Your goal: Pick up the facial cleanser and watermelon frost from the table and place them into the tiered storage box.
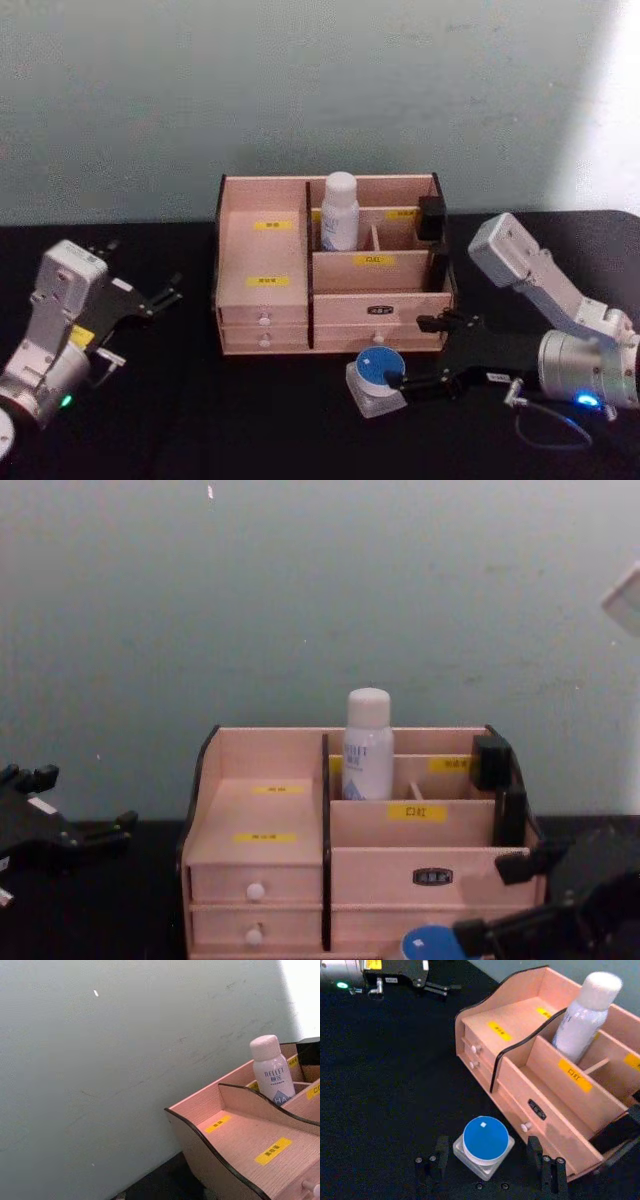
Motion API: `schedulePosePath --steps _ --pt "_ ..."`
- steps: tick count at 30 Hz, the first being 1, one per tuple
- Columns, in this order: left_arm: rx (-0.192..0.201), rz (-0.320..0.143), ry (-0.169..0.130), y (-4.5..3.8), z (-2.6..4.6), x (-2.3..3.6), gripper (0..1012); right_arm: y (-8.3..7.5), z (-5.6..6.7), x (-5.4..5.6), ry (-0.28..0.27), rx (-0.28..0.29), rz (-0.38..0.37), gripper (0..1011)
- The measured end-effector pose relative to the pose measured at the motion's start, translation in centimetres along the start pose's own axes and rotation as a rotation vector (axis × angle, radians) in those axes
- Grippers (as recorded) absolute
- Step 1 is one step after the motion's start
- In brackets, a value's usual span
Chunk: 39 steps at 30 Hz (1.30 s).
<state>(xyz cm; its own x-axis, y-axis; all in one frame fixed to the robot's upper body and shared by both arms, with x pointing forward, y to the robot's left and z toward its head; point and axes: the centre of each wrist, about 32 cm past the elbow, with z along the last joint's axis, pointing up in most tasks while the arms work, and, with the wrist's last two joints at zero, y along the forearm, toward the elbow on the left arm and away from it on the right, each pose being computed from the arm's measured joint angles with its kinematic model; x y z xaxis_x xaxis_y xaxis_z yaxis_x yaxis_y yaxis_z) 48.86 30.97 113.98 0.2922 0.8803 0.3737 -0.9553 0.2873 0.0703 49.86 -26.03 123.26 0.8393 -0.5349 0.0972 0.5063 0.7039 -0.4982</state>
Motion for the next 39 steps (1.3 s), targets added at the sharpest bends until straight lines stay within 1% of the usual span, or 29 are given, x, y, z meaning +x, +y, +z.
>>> schedulePosePath --steps 6,14,26,39 --pt "0.000 0.000 0.000 0.00 0.00 0.00 1001 0.8 -0.2 -0.1 0.008 -0.023 0.007 1003" --pt "0.000 0.000 0.000 0.00 0.00 0.00 1001 2.0 -0.5 0.0 0.016 -0.048 0.005 1002" --pt "0.000 0.000 0.000 0.00 0.00 0.00 1001 3.1 -0.7 0.5 0.024 -0.063 0.007 1003" --pt "0.000 0.000 0.000 0.00 0.00 0.00 1001 4.5 -0.5 0.9 0.026 -0.073 0.020 1003"
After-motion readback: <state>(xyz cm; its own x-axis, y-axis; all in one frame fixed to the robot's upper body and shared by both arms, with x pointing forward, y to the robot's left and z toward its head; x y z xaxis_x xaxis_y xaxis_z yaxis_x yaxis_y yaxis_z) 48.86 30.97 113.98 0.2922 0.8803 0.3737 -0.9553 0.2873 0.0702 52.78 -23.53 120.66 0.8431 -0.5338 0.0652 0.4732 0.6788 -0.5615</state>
